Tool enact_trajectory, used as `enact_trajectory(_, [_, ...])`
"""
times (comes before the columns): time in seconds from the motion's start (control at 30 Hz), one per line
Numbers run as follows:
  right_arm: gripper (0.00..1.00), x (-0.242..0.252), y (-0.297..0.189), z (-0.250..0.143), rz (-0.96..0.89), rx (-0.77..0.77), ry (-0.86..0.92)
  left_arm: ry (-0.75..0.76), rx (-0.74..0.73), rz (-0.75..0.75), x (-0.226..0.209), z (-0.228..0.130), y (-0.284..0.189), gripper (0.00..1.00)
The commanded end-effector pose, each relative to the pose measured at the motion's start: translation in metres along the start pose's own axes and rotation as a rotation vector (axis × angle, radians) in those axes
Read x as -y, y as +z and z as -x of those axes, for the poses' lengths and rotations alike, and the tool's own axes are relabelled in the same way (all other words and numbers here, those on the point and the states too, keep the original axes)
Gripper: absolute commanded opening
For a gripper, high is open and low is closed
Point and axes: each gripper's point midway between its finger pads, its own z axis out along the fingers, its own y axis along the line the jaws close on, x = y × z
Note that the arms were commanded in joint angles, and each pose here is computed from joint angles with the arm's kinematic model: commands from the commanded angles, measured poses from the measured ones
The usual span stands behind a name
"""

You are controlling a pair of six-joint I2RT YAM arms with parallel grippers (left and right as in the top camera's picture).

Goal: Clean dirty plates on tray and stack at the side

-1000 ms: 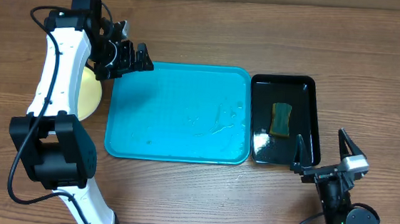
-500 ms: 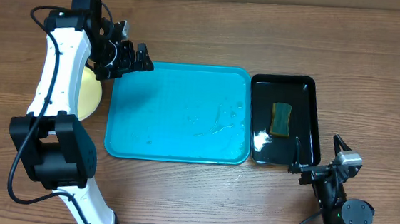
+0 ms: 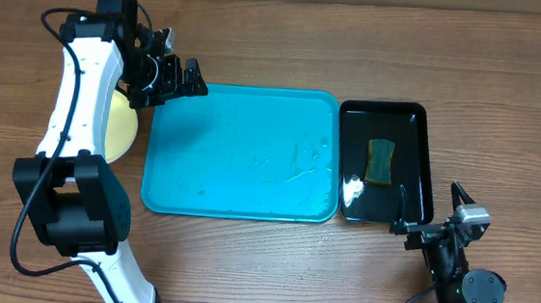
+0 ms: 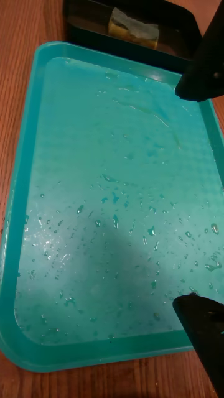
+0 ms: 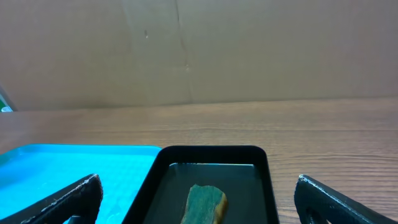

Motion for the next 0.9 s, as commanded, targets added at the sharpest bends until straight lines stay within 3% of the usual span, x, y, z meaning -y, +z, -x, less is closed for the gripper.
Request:
enact_trajectory(0.0, [1.00, 0.001, 0.000, -0.002, -0.007, 0.005, 0.003, 0.029, 0.011, 0.004, 0.001, -0.001, -0.005, 1.00])
enact_trajectory(0.2, [1.00, 0.001, 0.000, -0.002, -0.007, 0.005, 0.003, 0.051, 0.053, 0.039, 0.004, -0.001, -0.021, 1.00])
enact_trajectory(0.43, [1.00, 0.001, 0.000, -0.002, -0.007, 0.005, 0.003, 0.165, 0.301, 0.062, 0.045, -0.015, -0.116, 1.00])
enact_trajectory(0.7, [1.00, 0.001, 0.000, -0.002, -0.007, 0.005, 0.003, 0.300, 0.661, 0.042, 0.094, -0.081, -0.242, 1.00])
enact_trajectory(0.87, [1.00, 0.001, 0.000, -0.002, -0.007, 0.005, 0.003, 0.347, 0.782, 0.071, 0.098, -0.124, -0.273, 1.00])
